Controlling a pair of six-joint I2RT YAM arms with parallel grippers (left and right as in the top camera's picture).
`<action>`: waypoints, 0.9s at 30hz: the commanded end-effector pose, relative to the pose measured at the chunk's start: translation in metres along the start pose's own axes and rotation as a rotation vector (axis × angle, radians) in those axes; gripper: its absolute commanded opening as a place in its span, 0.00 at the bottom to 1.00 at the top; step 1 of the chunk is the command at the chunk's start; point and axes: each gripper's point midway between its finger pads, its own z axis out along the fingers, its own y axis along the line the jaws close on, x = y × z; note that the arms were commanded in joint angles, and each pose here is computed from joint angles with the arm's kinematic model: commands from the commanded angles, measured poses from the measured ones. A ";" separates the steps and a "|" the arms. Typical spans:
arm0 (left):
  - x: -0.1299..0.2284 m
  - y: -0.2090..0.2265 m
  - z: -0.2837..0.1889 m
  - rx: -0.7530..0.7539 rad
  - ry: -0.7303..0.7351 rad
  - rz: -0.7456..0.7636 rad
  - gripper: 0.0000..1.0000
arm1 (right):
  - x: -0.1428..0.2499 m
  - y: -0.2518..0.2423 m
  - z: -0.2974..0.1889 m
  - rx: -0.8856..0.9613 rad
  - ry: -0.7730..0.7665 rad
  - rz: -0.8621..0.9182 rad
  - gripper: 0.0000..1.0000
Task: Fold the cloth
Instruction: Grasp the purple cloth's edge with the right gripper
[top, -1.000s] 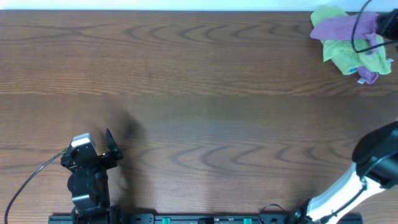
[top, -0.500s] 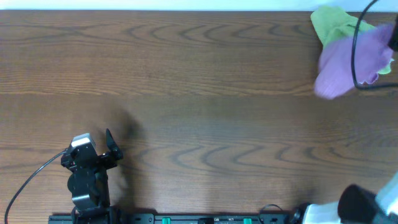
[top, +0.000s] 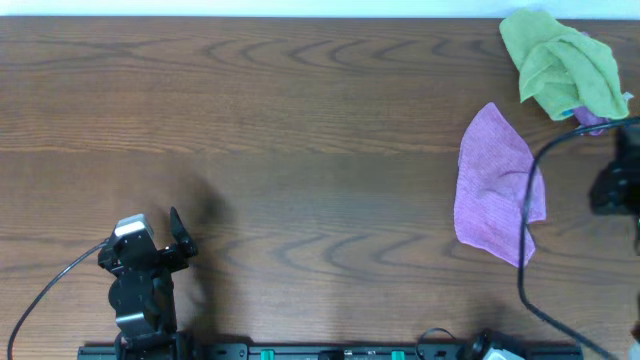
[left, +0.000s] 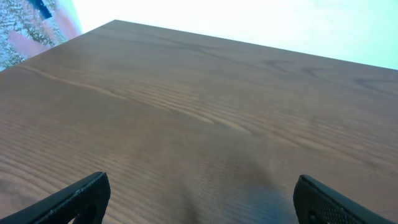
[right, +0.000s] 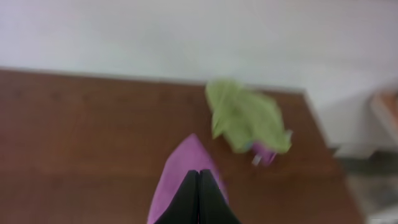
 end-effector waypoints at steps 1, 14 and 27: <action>0.014 0.004 0.003 -0.018 0.031 0.024 0.96 | 0.049 0.002 0.038 -0.037 0.157 0.119 0.02; 0.014 0.004 0.003 -0.018 0.031 0.024 0.95 | 0.220 0.021 0.137 -0.190 0.745 0.354 0.74; 0.014 0.004 0.003 -0.019 0.031 0.024 0.95 | 0.306 0.013 0.159 -0.090 1.053 0.441 0.78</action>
